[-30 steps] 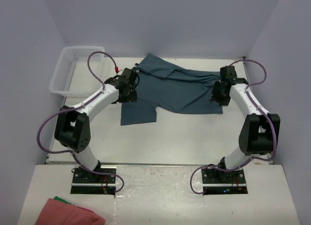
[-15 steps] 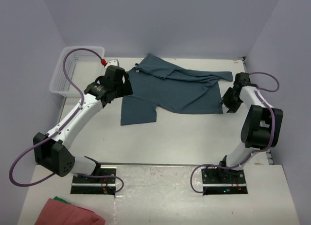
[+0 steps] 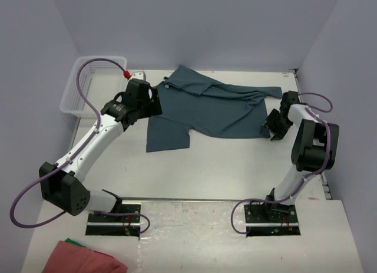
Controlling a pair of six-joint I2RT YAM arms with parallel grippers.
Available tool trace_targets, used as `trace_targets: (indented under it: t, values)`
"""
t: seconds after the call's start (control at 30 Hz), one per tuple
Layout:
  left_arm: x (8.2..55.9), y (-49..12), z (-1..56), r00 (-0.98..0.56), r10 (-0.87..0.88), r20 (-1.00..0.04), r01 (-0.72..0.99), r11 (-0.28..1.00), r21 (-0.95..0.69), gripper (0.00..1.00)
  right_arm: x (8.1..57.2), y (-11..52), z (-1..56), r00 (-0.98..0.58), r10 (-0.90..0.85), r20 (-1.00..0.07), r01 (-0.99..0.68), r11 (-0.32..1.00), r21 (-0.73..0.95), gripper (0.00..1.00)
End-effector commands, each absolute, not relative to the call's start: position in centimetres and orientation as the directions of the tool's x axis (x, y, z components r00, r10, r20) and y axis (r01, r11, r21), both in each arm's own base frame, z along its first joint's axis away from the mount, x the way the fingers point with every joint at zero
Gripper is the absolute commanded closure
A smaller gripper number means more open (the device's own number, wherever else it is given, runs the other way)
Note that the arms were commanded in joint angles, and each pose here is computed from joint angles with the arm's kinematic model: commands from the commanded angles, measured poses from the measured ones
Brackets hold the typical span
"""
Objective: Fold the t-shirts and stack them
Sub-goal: Flatten out the tshirt
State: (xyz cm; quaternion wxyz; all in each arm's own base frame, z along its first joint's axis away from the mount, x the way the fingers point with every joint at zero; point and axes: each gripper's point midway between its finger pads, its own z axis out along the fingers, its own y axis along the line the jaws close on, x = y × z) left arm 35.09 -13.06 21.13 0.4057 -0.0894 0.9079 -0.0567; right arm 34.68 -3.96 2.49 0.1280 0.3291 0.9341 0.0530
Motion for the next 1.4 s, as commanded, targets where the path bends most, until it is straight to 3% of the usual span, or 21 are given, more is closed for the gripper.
trace_targets:
  t: [0.0,0.37,0.43,0.6,0.67,0.8,0.9,1.07,1.23,1.37]
  values:
    - [35.5,-13.4,24.9,-0.59,-0.227,-0.775,-0.071,0.971,-0.23,0.16,35.4,-4.5,2.8,-0.731,0.648,-0.213,0.626,0.761,0.169,0.41]
    - [35.4,-13.2,26.8,-0.563,-0.256,-0.786,-0.044,0.959,-0.281,0.14,35.2,-4.4,2.5,-0.741,0.66,-0.125,0.647,0.751,0.13,0.55]
    - [35.5,-13.4,26.9,-0.561,-0.259,-0.786,-0.03,0.955,-0.294,0.14,35.0,-4.2,2.4,-0.739,0.665,-0.109,0.653,0.747,0.129,0.67]
    - [35.6,-13.6,26.2,-0.568,-0.254,-0.783,-0.018,0.955,-0.296,0.13,34.9,-4.2,2.3,-0.73,0.674,-0.113,0.662,0.739,0.127,0.79]
    - [35.6,-13.7,25.4,-0.586,-0.245,-0.772,-0.017,0.957,-0.29,0.13,34.9,-4.4,2.4,-0.72,0.683,-0.125,0.672,0.731,0.121,0.78]
    - [35.5,-13.5,24.7,-0.596,-0.239,-0.767,-0.023,0.959,-0.281,0.13,34.8,-4.6,2.4,-0.712,0.691,-0.127,0.682,0.723,0.108,0.61]
    - [35.3,-13.3,24.7,-0.592,-0.243,-0.769,-0.021,0.958,-0.286,0.13,34.8,-4.7,2.5,-0.712,0.692,-0.121,0.685,0.722,0.101,0.56]
    - [35.2,-12.8,25.3,-0.579,-0.259,-0.773,-0.016,0.952,-0.306,0.13,35.0,-4.8,2.4,-0.719,0.686,-0.114,0.68,0.728,0.089,0.59]
    - [35.0,-12.7,25.8,-0.565,-0.277,-0.777,-0.002,0.943,-0.334,0.12,35.4,-5.1,2.4,-0.725,0.682,-0.101,0.678,0.731,0.069,0.69]
    - [34.9,-13.0,25.4,-0.574,-0.277,-0.77,0.011,0.938,-0.346,0.12,35.1,-5.3,2.3,-0.728,0.68,-0.089,0.679,0.733,0.043,0.69]
